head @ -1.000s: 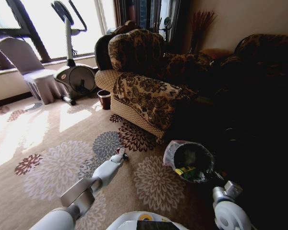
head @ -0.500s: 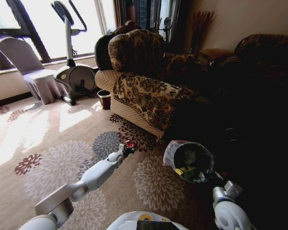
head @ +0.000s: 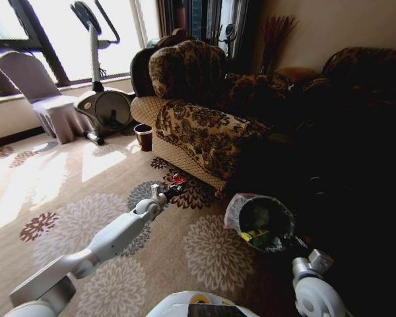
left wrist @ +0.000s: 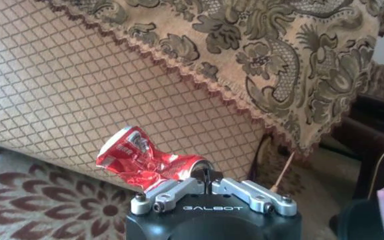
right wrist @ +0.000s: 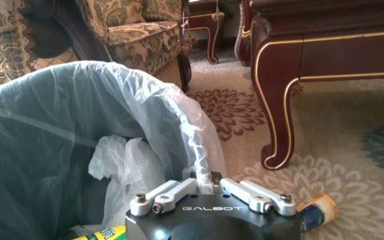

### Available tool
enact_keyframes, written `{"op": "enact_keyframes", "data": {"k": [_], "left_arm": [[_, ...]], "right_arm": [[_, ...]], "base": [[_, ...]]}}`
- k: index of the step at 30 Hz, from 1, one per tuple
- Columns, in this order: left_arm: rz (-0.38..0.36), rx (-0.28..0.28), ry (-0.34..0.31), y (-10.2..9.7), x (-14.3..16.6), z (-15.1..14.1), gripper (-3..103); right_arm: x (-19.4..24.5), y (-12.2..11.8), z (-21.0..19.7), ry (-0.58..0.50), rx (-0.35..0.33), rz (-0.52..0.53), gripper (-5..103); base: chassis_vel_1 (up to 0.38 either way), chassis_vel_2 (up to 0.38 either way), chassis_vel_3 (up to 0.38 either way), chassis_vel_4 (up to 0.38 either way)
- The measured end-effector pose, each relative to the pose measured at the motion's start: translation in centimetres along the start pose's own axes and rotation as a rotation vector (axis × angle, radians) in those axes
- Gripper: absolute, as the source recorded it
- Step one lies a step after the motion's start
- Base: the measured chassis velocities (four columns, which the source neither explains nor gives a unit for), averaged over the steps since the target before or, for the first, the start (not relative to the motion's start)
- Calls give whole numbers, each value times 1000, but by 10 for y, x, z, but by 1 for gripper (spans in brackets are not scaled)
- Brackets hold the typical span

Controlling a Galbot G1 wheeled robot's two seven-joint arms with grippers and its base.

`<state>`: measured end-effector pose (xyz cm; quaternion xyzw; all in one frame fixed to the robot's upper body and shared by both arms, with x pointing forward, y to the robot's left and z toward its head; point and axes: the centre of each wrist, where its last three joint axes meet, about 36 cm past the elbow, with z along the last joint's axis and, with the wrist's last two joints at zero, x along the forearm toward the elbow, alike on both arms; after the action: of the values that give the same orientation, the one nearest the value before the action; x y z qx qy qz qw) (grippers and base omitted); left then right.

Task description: Pick up the trash from the ground and place it into the trash bin.

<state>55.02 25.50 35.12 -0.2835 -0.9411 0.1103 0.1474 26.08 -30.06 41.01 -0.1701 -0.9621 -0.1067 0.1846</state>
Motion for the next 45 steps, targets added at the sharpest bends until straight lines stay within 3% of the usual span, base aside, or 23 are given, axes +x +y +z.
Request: {"op": "enact_keyframes", "data": {"k": [8,11,14,18,24,30,34,45], "left_arm": [[4,-3,-10,-8,-2,3,1],[17,-8,-35,-13,-1,-7,1],[24,-9,-57,-15,1,-18,1],[42,-9,-84,-19,7,-32,1],[104,-8,-131,-33,37,-63,1],[160,38,-160,-48,63,-84,1],[210,65,-169,-64,81,-99,1],[289,17,-147,-91,93,-108,1]], "right_arm": [[-2,0,-1,-4,-1,-1,0],[-39,2,-18,-57,1,-4,0],[-50,6,-29,-69,10,-20,0],[-44,16,-39,-29,14,-77,0],[-26,34,-44,119,-38,-140,0],[-30,39,-45,172,-48,-164,0],[-45,36,-39,183,-32,-171,0],[-57,24,-24,128,65,-240,0]], "base": [[0,0,0,0],[0,0,0,0],[0,0,0,0],[0,0,0,0],[0,0,0,0],[0,0,0,0],[0,0,0,0],[0,0,0,0]]}}
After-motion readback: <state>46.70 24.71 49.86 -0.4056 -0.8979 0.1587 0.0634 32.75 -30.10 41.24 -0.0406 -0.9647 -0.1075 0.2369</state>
